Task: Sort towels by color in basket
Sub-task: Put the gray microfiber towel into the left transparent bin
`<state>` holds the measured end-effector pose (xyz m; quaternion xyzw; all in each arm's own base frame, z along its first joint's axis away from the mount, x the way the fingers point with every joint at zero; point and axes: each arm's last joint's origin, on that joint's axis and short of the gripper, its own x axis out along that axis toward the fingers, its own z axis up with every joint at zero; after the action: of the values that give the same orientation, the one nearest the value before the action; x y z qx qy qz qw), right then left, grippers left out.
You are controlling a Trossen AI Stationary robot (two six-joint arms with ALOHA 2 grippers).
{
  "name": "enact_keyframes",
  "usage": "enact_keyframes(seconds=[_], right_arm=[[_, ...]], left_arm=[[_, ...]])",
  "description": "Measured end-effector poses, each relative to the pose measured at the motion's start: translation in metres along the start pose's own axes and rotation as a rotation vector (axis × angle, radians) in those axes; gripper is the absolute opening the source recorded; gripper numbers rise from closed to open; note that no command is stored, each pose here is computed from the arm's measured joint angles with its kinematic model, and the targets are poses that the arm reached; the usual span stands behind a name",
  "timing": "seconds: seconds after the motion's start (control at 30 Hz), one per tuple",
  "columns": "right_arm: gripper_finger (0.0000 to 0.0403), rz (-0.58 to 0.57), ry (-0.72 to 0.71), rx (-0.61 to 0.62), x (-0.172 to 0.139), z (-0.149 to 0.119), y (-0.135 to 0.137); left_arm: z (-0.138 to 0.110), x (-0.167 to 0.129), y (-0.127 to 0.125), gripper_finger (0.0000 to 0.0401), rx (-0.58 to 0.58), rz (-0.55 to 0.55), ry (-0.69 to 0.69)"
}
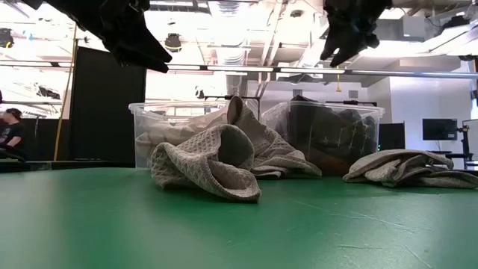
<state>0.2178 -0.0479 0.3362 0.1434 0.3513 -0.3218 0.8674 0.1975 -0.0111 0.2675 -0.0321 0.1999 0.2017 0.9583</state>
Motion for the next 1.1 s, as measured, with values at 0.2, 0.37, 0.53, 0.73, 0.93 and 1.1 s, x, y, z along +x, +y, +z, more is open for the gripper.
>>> enact_keyframes(seconds=[0.2,0.37,0.53,0.73,0.93,1.1], right_arm=[[0.0272,0.013,-0.126,-0.016,0.012,-0.029,0.009],[0.0272,0.050,-0.267,-0.051,0.019,-0.046,0.019],[0.0272,0.122,-0.420,-0.072,0.025,-0.055,0.032],[0.0272,0.223,-0.504,-0.048,0.023,-0.064,0.048],[0.0272,0.216,-0.537,-0.052,0.016,-0.070,0.055],[0.0272,0.219,-0.554,-0.054,0.013,-0.069,0.055]], left_arm=[[0.001,0.000,0.000,0.0247,0.027,0.000,-0.006],[0.005,0.001,-0.002,0.0247,0.053,-0.007,-0.046],[0.013,0.004,-0.003,0.0247,0.010,-0.011,-0.121],[0.012,0.008,-0.004,0.0247,0.005,0.002,-0.119],[0.009,0.014,-0.007,0.0247,0.011,0.015,-0.099],[0.008,0.016,-0.008,0.0247,0.009,0.016,-0.094]])
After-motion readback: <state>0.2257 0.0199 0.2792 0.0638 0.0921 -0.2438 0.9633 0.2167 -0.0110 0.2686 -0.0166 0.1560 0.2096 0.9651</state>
